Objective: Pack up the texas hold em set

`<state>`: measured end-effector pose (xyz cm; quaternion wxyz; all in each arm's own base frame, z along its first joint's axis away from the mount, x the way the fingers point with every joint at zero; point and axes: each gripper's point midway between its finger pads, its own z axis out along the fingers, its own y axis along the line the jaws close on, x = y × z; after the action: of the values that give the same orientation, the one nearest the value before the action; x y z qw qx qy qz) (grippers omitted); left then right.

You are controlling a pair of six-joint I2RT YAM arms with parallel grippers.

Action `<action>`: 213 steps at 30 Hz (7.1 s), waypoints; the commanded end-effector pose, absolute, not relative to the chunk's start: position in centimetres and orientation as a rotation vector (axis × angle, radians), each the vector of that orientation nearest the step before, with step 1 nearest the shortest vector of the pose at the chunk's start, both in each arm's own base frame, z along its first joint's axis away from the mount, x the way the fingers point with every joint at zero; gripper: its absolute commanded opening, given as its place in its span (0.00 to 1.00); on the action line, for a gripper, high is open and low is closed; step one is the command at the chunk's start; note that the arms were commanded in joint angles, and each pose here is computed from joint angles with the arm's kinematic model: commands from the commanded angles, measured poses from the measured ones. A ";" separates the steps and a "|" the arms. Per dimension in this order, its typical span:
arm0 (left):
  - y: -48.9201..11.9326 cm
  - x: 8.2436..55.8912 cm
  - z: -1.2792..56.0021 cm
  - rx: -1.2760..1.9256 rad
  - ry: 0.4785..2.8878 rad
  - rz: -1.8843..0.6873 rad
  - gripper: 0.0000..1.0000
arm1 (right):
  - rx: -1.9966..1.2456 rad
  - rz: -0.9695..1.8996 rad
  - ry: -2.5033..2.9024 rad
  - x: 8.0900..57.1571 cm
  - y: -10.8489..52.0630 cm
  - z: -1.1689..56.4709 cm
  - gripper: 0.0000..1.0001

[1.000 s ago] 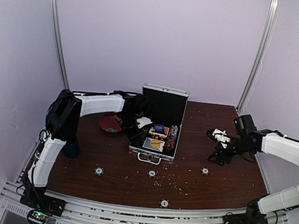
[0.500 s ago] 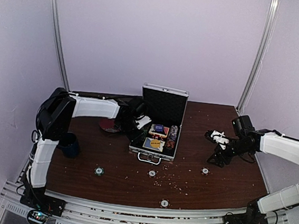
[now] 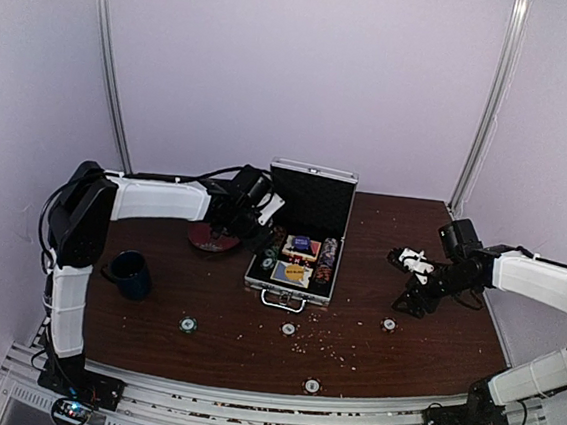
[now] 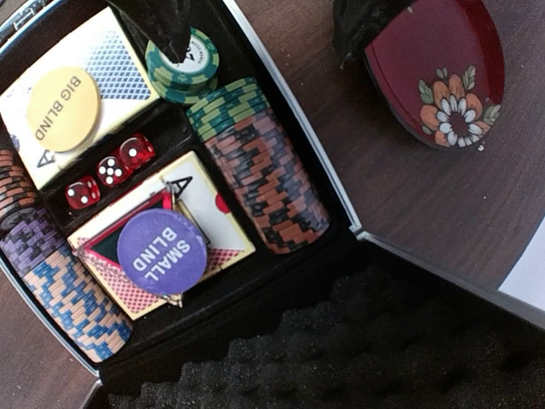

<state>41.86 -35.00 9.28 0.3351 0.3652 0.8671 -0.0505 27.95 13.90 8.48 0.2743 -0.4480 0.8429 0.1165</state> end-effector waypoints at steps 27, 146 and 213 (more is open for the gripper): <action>-35.2 39.3 2.1 1.155 2.394 -0.053 0.59 | -1.232 0.285 2.260 28.4 14.1 8.6 0.74; -34.5 43.1 6.3 0.830 2.156 0.069 0.61 | -1.287 0.270 2.300 28.0 14.3 7.3 0.74; -31.1 41.0 9.6 0.948 2.357 0.180 0.59 | -1.332 0.274 2.332 27.5 14.5 6.3 0.74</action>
<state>41.88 -32.90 6.21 0.2896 0.3861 0.8734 0.0649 27.00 14.37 5.76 0.2168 -0.4737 0.8468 0.1071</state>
